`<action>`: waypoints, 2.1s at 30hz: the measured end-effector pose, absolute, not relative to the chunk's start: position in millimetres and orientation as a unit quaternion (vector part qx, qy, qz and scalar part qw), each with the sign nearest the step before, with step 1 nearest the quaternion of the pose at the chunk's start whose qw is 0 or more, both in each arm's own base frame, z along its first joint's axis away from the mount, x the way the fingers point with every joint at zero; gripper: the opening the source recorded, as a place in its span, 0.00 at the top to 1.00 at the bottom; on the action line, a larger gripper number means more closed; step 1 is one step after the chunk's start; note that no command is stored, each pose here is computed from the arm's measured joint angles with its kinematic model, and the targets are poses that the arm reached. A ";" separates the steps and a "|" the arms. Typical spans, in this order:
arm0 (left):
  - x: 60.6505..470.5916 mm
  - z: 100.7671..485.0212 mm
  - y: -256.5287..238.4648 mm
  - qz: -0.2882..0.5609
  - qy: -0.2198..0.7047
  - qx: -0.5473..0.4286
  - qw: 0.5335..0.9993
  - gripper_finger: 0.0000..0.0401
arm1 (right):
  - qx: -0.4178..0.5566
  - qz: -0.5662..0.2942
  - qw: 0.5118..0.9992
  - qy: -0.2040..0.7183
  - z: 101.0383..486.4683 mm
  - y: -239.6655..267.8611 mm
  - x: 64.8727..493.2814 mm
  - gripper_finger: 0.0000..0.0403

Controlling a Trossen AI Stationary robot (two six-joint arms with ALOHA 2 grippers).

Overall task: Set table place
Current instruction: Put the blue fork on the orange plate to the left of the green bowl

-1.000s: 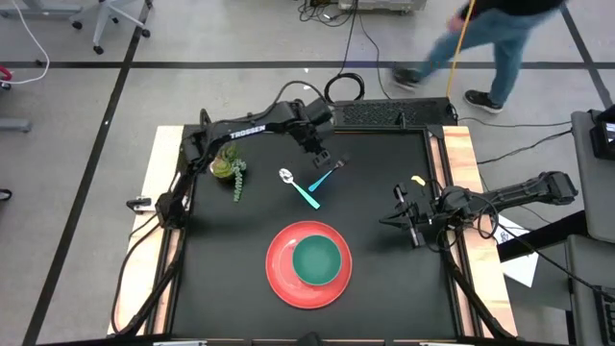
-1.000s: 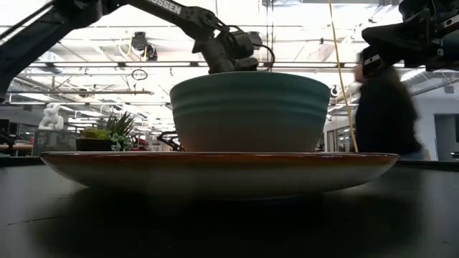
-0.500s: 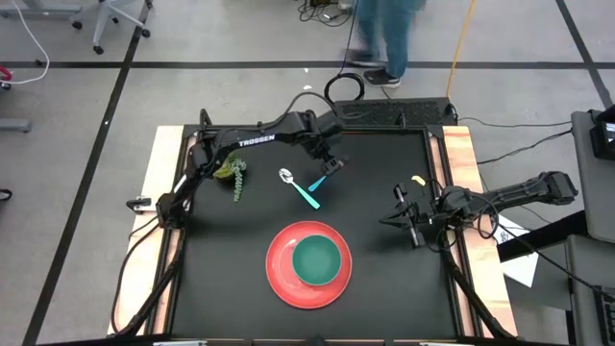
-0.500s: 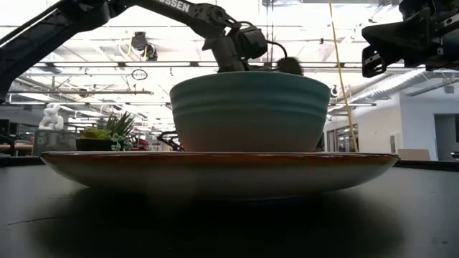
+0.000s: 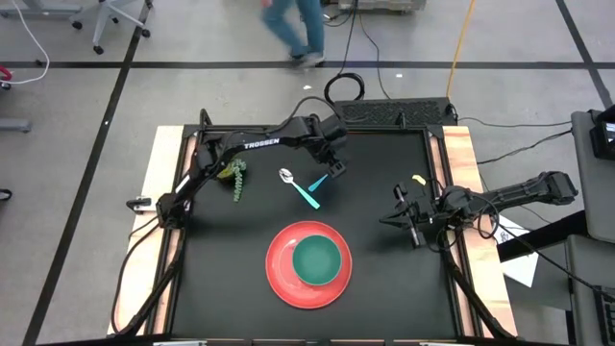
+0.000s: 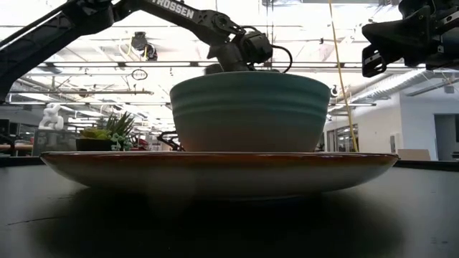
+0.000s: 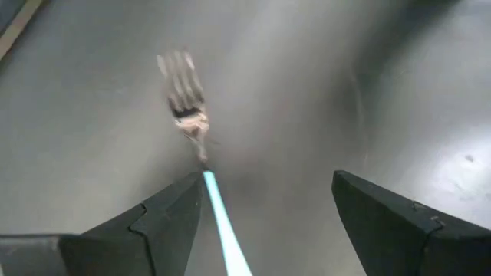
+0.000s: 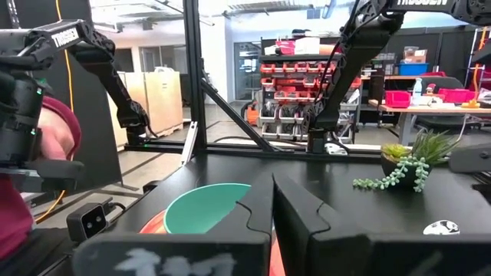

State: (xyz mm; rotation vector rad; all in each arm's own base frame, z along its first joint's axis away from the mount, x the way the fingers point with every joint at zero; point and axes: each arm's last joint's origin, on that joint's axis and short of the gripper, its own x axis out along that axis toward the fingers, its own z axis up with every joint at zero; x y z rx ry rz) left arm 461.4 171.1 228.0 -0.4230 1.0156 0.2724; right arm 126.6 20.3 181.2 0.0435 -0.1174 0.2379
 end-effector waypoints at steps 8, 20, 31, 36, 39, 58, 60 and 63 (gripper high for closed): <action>466.2 203.0 174.0 0.147 0.505 -0.197 0.827 0.26 | 0.023 0.119 0.991 -0.060 181.5 20.3 126.6 1.00; 469.5 188.7 169.1 0.169 0.527 -0.171 0.815 0.26 | 0.031 0.119 0.991 -0.059 181.5 20.3 126.6 1.00; 471.7 171.7 164.6 0.183 0.554 -0.145 0.799 0.26 | 0.031 0.119 0.991 -0.059 181.5 20.3 126.6 1.00; 472.7 166.1 164.7 0.183 0.558 -0.145 0.797 0.26 | 0.031 0.119 0.991 -0.061 181.8 20.3 126.5 1.00; 473.8 166.8 164.8 0.183 0.553 -0.144 0.800 0.26 | 0.031 0.119 0.991 -0.061 181.8 20.4 126.5 1.00; 475.1 163.9 159.3 0.180 0.556 -0.130 0.801 0.26 | 0.031 0.119 0.991 -0.061 181.8 20.3 126.5 1.00; 475.2 163.5 157.4 0.182 0.560 -0.119 0.799 0.26 | 0.031 0.119 0.991 -0.061 181.8 20.3 126.5 1.00; 476.4 163.7 154.3 0.183 0.561 -0.108 0.800 0.26 | 0.031 0.119 0.991 -0.061 181.8 20.3 126.5 1.00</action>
